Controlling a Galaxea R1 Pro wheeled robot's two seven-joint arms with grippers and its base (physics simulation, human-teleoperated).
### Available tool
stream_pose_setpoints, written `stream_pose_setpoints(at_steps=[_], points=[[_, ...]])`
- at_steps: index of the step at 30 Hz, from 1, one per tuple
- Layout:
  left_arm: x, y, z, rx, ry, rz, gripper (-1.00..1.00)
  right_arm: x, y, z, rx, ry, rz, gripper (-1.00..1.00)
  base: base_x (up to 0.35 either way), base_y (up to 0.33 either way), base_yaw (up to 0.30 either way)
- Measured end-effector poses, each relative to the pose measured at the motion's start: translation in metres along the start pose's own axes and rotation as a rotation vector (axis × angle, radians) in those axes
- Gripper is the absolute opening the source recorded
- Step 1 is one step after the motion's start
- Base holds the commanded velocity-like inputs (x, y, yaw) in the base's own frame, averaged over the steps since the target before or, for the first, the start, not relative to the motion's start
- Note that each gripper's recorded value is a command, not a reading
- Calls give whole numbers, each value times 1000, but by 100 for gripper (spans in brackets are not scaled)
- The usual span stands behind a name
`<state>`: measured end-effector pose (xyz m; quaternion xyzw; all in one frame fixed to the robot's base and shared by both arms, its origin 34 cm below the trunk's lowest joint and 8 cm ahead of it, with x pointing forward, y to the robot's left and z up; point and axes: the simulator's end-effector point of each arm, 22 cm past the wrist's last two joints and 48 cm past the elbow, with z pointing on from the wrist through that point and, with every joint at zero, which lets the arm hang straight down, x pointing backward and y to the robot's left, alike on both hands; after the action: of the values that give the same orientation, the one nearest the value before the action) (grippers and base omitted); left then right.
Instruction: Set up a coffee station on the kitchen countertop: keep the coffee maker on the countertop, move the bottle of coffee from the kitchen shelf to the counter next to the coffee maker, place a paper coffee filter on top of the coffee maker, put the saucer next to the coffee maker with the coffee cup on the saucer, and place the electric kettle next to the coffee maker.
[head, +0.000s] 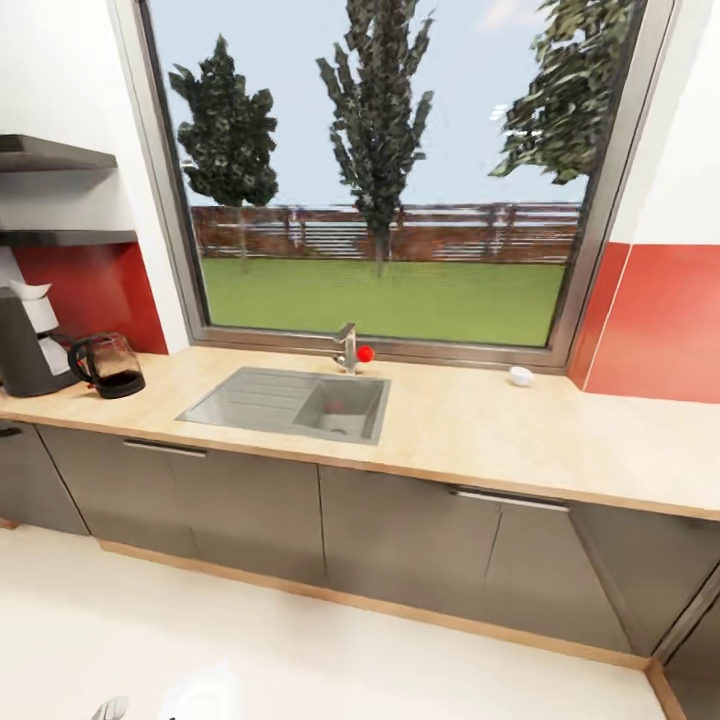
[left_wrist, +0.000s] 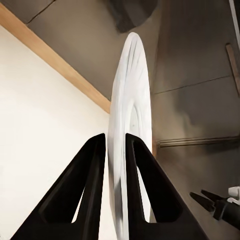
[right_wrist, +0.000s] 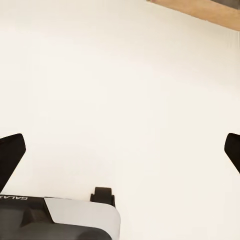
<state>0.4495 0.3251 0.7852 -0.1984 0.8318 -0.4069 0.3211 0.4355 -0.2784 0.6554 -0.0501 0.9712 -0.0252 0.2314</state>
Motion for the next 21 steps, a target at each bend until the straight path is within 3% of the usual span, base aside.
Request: stream_pose_setpoints(at_steps=[21], points=[[3, 3, 0, -3, 5, -7, -100, 5, 1, 1, -1, 12, -3, 100, 277, 174, 280]])
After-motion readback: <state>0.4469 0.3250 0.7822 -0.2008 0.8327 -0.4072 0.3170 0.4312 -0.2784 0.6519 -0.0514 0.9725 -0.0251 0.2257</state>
